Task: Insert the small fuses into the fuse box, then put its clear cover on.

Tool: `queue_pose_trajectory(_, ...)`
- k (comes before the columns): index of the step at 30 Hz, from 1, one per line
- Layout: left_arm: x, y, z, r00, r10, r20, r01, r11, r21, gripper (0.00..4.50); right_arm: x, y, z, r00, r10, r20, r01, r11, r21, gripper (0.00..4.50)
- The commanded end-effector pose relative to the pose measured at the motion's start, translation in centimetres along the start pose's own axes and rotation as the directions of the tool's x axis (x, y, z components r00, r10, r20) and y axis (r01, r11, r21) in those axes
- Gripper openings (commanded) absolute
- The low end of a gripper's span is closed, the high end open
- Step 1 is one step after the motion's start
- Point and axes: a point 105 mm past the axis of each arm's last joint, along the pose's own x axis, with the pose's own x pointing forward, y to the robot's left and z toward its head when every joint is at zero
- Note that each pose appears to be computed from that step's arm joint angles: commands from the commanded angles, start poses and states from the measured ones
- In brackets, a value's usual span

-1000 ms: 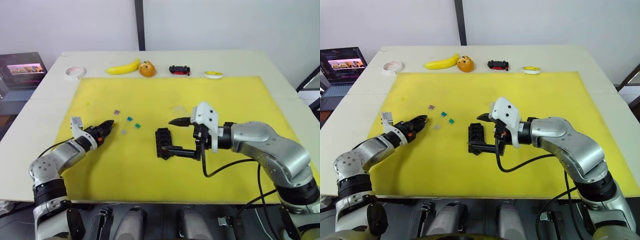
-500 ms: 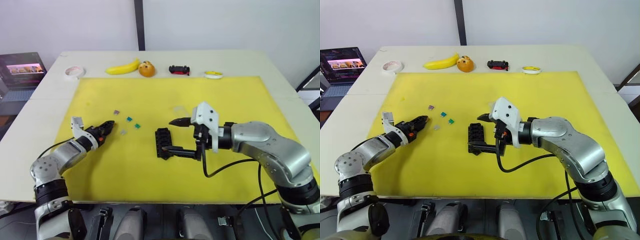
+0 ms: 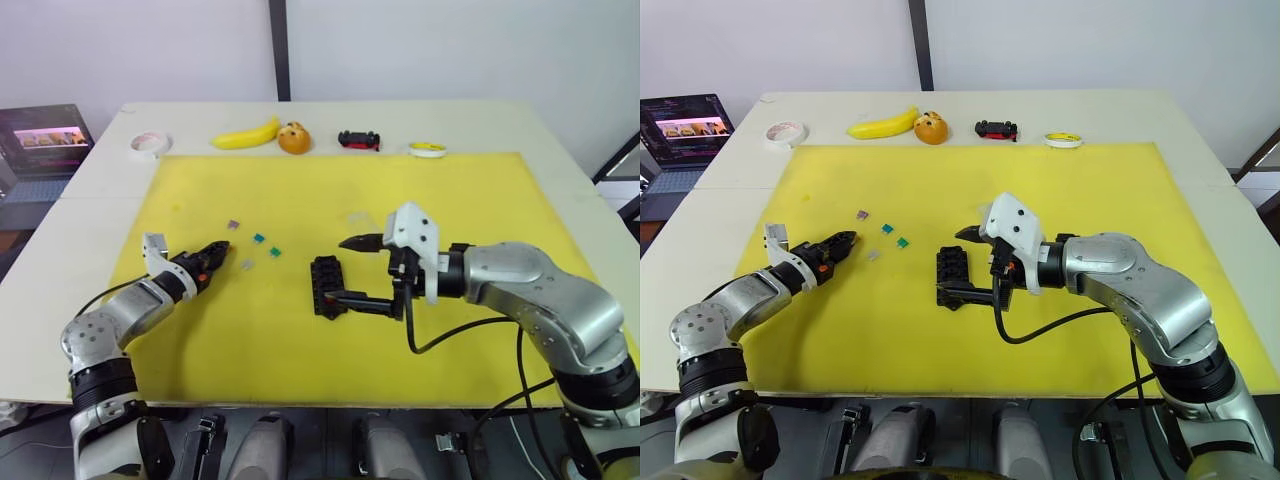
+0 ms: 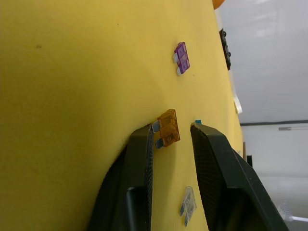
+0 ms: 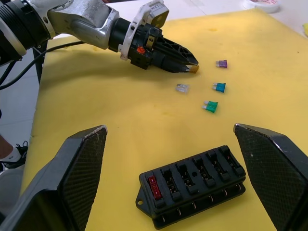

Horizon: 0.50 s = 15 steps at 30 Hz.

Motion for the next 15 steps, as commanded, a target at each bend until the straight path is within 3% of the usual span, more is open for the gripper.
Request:
queue_pose_trajectory(1,0.0,1.5,-1.3,0.998,0.044,-0.034,-0.046,0.998,-0.033,0.02,-0.6,-0.2,1.2,0.999,-0.017,0.033,0.019,0.999,-0.046,4.5)
queue_pose_trajectory(10,-0.1,1.0,-0.8,0.999,0.031,-0.017,-0.032,0.999,-0.04,0.02,-0.7,-0.4,1.2,0.999,-0.022,0.032,0.024,0.999,-0.044,4.5)
queue_pose_trajectory(15,-0.9,-1.6,0.6,0.998,-0.061,0.009,0.061,0.998,-0.022,0.02,-0.9,-0.6,1.4,0.998,-0.035,0.051,0.035,0.999,-0.012,4.5)
